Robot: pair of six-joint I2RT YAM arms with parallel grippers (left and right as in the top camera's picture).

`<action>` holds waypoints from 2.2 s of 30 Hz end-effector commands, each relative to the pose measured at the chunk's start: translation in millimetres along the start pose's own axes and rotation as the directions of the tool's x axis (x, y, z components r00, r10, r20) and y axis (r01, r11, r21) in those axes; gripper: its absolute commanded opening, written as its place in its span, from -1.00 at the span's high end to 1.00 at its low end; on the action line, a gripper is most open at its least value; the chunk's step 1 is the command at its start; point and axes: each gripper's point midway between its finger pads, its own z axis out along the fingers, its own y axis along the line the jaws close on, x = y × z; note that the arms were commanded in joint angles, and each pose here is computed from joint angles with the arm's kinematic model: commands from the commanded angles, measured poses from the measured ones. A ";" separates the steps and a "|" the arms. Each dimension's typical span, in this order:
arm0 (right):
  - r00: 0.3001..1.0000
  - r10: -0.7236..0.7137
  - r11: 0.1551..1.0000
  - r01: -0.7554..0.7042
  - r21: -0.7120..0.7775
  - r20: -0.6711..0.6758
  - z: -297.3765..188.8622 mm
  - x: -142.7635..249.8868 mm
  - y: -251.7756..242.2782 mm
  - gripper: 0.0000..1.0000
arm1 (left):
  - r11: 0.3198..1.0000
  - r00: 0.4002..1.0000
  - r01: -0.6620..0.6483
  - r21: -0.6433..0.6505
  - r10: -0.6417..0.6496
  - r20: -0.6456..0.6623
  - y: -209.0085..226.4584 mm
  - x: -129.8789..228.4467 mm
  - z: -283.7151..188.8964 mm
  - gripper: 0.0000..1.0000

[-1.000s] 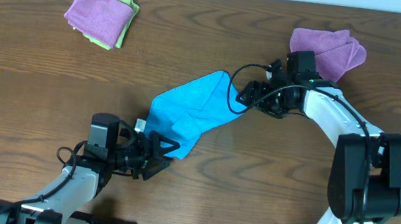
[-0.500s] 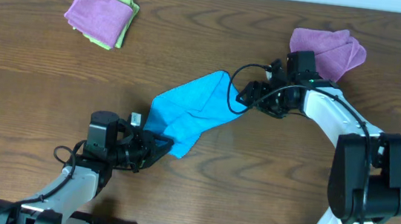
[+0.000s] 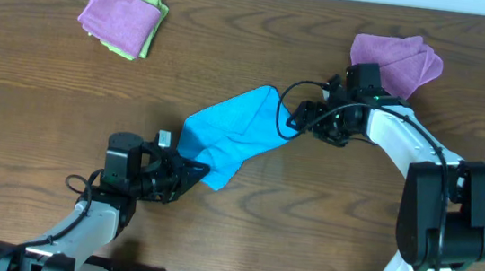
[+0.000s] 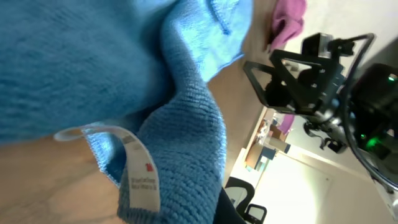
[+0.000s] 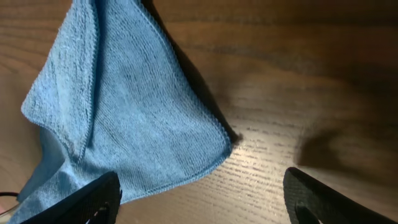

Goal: Fold the cloth

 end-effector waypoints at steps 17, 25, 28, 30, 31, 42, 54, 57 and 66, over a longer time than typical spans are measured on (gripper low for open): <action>0.990 -0.019 0.995 0.006 -0.098 -0.137 52.9 31.3 20.5 -0.17 | 0.997 0.999 -0.037 0.067 0.039 -0.024 -23.9 -1.0 0.6 0.88; 0.994 -0.066 0.995 0.059 -0.077 -0.091 52.9 23.9 27.6 0.98 | 0.993 0.999 -0.043 0.108 0.045 -0.013 -38.1 -5.9 -1.2 0.88; 0.996 -0.090 0.991 0.088 -0.098 -0.012 29.1 5.7 37.1 0.98 | 0.987 0.998 -0.069 0.143 0.067 0.020 -60.2 -19.9 -5.5 0.88; 0.993 -0.107 0.987 0.111 -0.112 0.046 9.8 -5.2 46.2 0.97 | 0.980 0.994 -0.104 0.168 0.098 0.047 -79.1 -29.3 -8.5 0.88; 0.991 -0.115 0.985 0.123 -0.118 0.072 0.5 -9.5 51.0 0.97 | 0.976 0.991 -0.124 0.179 0.114 0.065 -89.5 -34.6 -10.2 0.88; 0.878 -0.206 0.937 0.304 -0.171 0.433 -92.3 -64.2 117.6 0.97 | 0.942 0.933 -0.263 0.208 0.194 0.302 -163.7 -105.5 -31.2 0.88; 0.774 -0.224 0.942 0.329 -0.074 0.593 -117.8 -150.1 121.7 0.98 | 0.864 0.889 -0.437 0.248 0.374 0.264 -242.3 -188.9 6.4 0.88; 0.760 -0.230 0.942 0.330 -0.056 0.608 -133.1 -168.5 122.7 0.97 | 0.859 0.879 -0.461 0.226 0.405 0.251 -247.6 -200.7 7.9 0.89; 0.780 -0.280 0.940 0.342 -0.007 0.559 -148.8 -165.0 121.3 0.97 | 0.826 0.858 -0.511 0.238 0.471 0.207 -256.5 -202.3 -8.0 0.88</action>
